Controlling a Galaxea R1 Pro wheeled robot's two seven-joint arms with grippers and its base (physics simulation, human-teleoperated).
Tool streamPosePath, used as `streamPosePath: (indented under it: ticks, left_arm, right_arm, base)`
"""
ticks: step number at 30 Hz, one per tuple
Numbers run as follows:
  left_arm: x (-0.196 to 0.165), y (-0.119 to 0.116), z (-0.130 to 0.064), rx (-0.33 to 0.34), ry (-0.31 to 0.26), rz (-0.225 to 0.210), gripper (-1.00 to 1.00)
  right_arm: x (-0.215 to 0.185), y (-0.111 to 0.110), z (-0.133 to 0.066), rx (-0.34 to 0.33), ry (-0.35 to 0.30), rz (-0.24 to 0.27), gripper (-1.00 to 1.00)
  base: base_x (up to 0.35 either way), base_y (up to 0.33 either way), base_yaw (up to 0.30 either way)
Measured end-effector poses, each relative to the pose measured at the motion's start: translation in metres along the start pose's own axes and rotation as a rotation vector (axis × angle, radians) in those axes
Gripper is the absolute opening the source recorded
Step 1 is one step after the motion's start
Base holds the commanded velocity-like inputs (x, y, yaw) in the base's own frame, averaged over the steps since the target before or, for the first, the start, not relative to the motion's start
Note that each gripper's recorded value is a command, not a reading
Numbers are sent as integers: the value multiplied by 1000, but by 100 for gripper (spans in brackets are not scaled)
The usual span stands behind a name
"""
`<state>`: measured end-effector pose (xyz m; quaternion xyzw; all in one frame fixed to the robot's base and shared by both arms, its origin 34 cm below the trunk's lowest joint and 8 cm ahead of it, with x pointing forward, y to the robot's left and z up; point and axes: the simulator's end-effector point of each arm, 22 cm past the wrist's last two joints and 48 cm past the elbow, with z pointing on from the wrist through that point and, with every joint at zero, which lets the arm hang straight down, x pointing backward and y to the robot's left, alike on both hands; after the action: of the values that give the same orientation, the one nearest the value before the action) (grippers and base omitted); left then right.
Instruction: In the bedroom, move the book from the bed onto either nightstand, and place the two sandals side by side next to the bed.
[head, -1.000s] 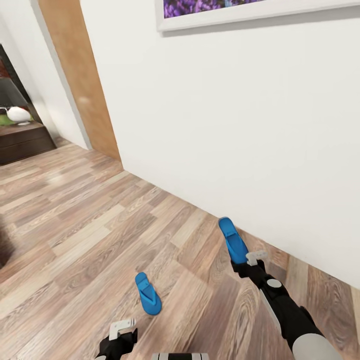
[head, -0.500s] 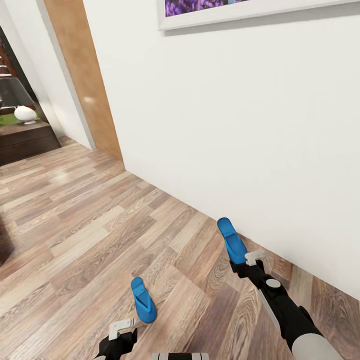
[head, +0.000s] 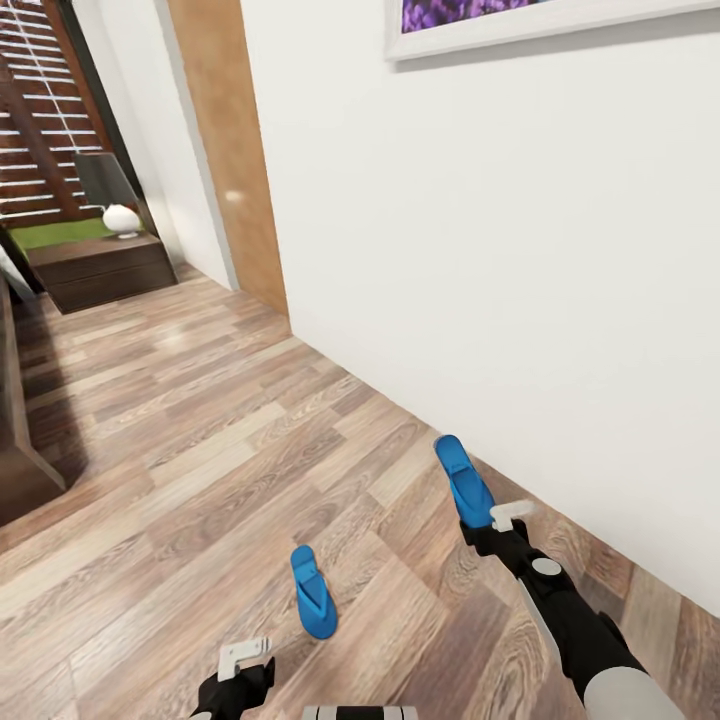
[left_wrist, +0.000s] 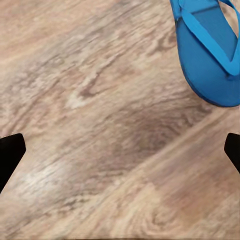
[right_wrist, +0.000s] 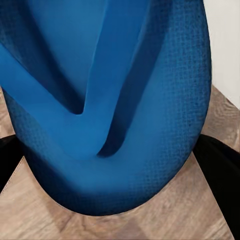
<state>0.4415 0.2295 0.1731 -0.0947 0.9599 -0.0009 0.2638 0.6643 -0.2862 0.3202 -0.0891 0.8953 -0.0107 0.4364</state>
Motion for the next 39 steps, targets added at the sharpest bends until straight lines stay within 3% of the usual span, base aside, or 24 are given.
streamPosePath:
  ticks: [14, 21, 39]
  left_arm:
    - [0, -1, 0, 1, 0, 0, 100]
    - [0, -1, 0, 1, 0, 0, 100]
    - [0, 0, 0, 0, 0, 0, 100]
  right_arm:
    - [0, 3, 0, -9, 1, 1, -100]
    - [3, 23, 2, -33, 8, 15, -100]
    - [4, 24, 2, -34, 9, 16, -100]
  base:
    - [105, -280, 282]
    - [198, -266, 282]
    - [163, -274, 279]
